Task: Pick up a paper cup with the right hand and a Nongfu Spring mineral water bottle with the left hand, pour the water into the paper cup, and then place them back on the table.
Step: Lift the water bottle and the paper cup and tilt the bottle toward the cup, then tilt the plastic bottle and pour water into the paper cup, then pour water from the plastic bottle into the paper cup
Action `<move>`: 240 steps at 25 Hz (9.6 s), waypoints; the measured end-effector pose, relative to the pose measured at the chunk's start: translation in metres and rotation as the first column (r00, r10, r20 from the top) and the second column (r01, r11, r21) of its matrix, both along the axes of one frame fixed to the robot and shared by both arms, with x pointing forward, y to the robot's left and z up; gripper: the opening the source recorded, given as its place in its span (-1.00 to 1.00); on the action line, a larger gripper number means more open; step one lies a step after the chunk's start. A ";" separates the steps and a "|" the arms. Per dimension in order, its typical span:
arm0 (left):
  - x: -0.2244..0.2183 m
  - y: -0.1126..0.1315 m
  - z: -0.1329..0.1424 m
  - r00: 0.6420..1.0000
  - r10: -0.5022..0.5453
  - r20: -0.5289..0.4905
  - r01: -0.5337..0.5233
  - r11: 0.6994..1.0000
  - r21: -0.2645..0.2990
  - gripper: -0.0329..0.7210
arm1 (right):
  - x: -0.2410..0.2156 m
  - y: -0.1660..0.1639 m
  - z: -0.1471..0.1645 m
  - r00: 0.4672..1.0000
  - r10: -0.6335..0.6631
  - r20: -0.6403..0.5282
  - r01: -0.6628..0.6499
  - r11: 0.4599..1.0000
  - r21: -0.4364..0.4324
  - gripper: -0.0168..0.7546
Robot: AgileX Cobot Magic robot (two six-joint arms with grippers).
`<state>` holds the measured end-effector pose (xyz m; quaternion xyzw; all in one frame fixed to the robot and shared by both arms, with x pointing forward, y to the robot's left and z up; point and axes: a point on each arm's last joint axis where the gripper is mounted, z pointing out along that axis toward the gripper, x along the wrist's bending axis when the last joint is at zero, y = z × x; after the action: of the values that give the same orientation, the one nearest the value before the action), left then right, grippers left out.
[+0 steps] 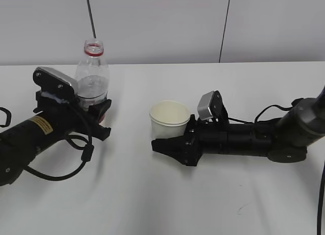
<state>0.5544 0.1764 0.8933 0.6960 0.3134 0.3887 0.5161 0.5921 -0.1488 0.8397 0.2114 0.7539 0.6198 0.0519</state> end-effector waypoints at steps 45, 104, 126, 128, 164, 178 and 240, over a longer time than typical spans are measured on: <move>0.003 0.017 0.045 0.898 -0.176 0.404 -0.233 0.590 0.773 -0.04 | 0.014 0.048 0.024 0.969 0.233 -0.086 -0.237 0.971 -0.044 0.42; 0.005 0.023 0.052 0.846 -0.213 0.489 -0.373 0.419 0.828 -0.04 | 0.023 0.048 0.026 0.981 0.177 -0.075 -0.181 0.982 -0.059 0.42; 0.005 0.024 0.053 0.844 -0.204 0.496 -0.386 0.412 0.825 -0.04 | 0.024 0.048 0.027 0.982 0.187 0.018 -0.185 0.979 -0.084 0.41; 0.005 0.024 0.053 0.844 -0.204 0.496 -0.386 0.411 0.826 -0.04 | 0.025 0.048 0.027 0.983 0.182 0.021 -0.180 0.980 -0.083 0.42; 0.005 0.025 0.054 0.840 -0.216 0.499 -0.399 0.379 0.835 -0.04 | 0.026 0.047 0.026 0.985 0.170 0.030 -0.166 0.981 -0.096 0.41; 0.005 0.025 0.054 0.837 -0.213 0.504 -0.405 0.378 0.832 -0.04 | 0.026 0.047 0.026 0.985 0.169 0.030 -0.165 0.981 -0.098 0.41; 0.004 0.014 -0.017 0.936 0.312 -0.164 -0.343 0.914 -0.217 -0.04 | 0.044 0.041 0.032 0.998 -0.033 0.045 0.034 0.999 -0.035 0.41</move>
<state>0.5587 0.1907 0.8760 0.5886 0.5025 0.3838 0.5037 0.6364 -0.1082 0.8716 0.2092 0.7600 0.6097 0.0830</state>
